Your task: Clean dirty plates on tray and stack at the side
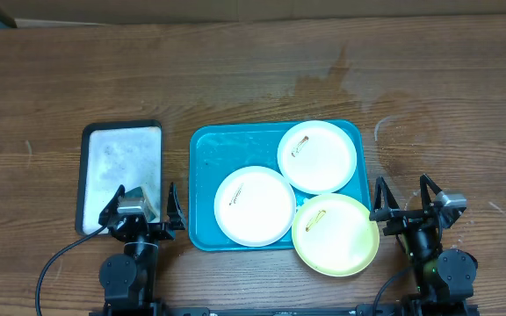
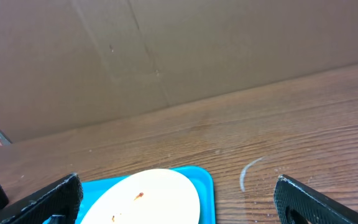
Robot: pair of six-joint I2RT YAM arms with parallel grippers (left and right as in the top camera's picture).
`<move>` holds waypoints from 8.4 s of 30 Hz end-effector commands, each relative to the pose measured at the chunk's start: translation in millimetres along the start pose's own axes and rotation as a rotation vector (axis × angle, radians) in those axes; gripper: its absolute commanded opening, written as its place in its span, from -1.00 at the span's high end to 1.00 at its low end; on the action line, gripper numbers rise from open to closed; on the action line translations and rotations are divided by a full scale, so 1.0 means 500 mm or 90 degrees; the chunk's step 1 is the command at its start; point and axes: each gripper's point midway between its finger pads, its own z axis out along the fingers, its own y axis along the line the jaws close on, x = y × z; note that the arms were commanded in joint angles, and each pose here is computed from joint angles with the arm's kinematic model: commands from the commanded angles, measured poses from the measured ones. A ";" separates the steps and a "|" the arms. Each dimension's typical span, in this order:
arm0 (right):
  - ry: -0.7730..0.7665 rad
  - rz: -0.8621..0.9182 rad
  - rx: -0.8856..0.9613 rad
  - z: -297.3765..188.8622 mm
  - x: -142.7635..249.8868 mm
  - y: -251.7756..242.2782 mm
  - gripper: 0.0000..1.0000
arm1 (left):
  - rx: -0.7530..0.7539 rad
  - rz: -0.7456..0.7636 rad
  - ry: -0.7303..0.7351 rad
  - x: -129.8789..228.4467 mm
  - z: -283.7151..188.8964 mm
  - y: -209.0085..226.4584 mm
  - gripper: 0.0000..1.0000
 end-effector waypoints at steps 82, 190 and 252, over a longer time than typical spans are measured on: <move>0.090 -0.005 -0.008 -0.053 -0.190 0.084 -1.00 | -0.007 0.014 -0.003 0.000 -0.001 0.004 -1.00; 0.874 0.066 0.142 0.075 0.408 0.268 0.76 | -0.070 -0.094 0.699 -0.176 -0.019 -0.022 -0.99; 0.859 0.031 0.179 0.064 0.400 0.319 0.47 | -0.085 -0.086 0.719 -0.169 -0.034 -0.014 -1.00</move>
